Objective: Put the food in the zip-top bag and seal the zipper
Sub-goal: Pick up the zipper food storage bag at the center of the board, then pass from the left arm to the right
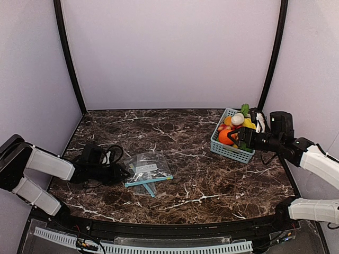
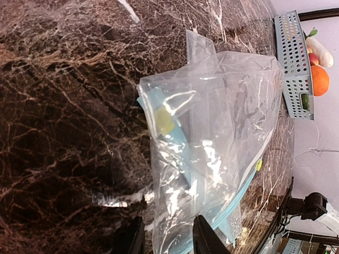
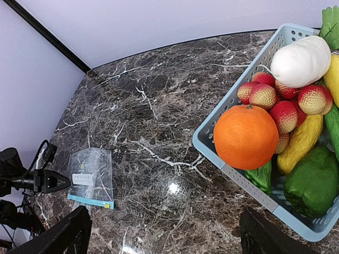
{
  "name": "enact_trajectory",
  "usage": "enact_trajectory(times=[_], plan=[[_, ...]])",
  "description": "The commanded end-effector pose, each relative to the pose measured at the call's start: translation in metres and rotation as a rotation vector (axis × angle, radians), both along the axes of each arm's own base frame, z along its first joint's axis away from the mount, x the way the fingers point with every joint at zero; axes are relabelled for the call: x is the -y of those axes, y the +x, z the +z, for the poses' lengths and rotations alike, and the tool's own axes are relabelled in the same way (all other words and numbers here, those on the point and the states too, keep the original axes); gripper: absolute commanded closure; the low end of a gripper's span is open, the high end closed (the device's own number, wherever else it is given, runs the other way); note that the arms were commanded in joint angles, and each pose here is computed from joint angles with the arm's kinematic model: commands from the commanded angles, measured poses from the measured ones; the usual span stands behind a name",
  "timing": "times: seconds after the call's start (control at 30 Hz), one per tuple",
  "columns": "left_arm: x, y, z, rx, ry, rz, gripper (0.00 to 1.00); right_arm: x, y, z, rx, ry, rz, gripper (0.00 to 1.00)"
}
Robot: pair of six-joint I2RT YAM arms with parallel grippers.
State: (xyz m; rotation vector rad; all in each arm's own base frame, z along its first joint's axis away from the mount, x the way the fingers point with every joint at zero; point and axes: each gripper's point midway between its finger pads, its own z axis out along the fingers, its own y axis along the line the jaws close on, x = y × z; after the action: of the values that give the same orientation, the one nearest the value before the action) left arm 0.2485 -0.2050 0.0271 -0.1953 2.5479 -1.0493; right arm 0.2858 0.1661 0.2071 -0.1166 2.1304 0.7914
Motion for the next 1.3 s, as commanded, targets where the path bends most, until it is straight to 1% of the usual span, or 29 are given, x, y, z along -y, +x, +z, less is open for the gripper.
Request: enact_trajectory(times=[0.0, 0.17, 0.33, 0.43, 0.5, 0.53, 0.63, 0.87, 1.07, 1.27], plan=[[0.007, 0.002, 0.004, 0.010, -0.030, -0.010, 0.72, -0.001, 0.001, 0.010, 0.030, 0.004, 0.000, 0.04], [0.008, 0.003, 0.004, 0.003, -0.035, -0.007, 0.77, -0.002, 0.001, 0.010, 0.028, 0.003, 0.004, 0.04], [0.010, 0.004, 0.011, 0.009, -0.059, -0.004, 0.88, -0.002, 0.001, 0.013, 0.035, 0.003, 0.008, 0.04], [0.018, 0.004, 0.026, 0.028, -0.113, -0.027, 0.92, -0.003, 0.001, 0.016, 0.041, 0.007, 0.014, 0.04], [0.024, 0.005, 0.040, 0.046, -0.160, -0.048, 0.98, -0.005, 0.000, 0.019, 0.041, 0.017, 0.025, 0.04], [0.026, 0.005, 0.046, 0.050, -0.174, -0.051, 0.99, -0.007, -0.001, 0.021, 0.042, 0.024, 0.031, 0.04], [0.031, 0.007, 0.075, 0.096, -0.218, -0.074, 0.99, -0.017, -0.006, 0.027, 0.049, 0.060, 0.091, 0.04], [0.032, 0.005, 0.131, 0.185, -0.242, -0.105, 0.99, -0.041, -0.017, 0.026, 0.034, 0.070, 0.193, 0.04], [0.031, 0.004, 0.167, 0.198, -0.311, -0.068, 0.99, -0.087, -0.038, 0.027, 0.095, 0.041, 0.327, 0.06], [0.022, 0.006, 0.189, 0.216, -0.310, -0.008, 0.99, -0.142, -0.053, 0.029, 0.181, -0.014, 0.419, 0.09]])
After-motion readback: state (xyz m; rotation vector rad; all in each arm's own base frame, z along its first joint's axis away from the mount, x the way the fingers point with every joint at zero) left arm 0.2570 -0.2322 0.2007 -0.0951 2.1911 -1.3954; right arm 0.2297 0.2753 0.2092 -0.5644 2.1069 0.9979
